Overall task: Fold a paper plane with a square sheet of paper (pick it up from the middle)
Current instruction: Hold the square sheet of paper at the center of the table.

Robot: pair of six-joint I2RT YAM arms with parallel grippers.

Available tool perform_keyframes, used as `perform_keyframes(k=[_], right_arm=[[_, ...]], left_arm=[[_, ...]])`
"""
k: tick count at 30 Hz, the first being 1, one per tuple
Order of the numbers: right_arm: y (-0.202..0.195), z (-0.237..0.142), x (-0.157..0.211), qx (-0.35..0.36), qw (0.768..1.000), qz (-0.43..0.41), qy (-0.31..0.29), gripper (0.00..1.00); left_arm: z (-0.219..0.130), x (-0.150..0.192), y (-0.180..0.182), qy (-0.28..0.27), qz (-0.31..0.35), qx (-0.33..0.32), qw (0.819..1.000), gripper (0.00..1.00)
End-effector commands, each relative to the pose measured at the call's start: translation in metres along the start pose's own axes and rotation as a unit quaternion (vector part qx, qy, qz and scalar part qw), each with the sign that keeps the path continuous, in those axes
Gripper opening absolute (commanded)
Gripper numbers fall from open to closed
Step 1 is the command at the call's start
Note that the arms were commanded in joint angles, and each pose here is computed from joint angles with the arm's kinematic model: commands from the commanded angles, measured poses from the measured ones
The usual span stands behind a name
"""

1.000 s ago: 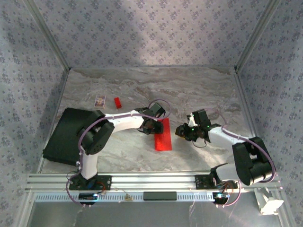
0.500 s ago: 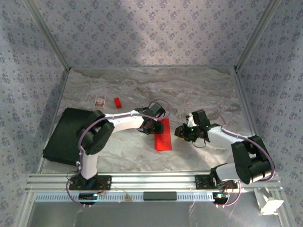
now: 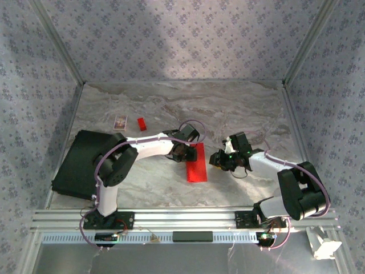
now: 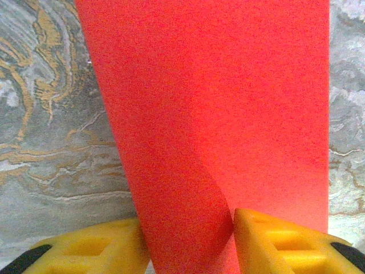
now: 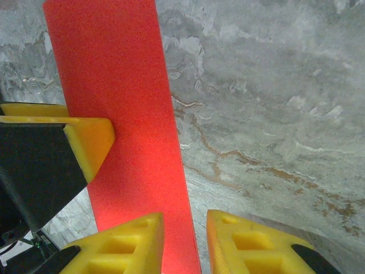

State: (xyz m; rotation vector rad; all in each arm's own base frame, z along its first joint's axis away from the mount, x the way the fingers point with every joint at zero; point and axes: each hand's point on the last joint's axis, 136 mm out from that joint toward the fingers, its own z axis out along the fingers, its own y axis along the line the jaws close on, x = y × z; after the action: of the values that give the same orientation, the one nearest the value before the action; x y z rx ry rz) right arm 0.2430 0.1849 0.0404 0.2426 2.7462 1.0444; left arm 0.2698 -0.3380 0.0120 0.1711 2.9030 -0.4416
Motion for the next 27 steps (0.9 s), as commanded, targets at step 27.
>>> perform_keyframes(k=[27], right_arm=[[0.018,0.056,-0.001,-0.007,0.997,-0.034,0.070,0.02]], left_arm=[[0.055,0.019,0.029,0.023,0.014,-0.041,0.999,0.44]])
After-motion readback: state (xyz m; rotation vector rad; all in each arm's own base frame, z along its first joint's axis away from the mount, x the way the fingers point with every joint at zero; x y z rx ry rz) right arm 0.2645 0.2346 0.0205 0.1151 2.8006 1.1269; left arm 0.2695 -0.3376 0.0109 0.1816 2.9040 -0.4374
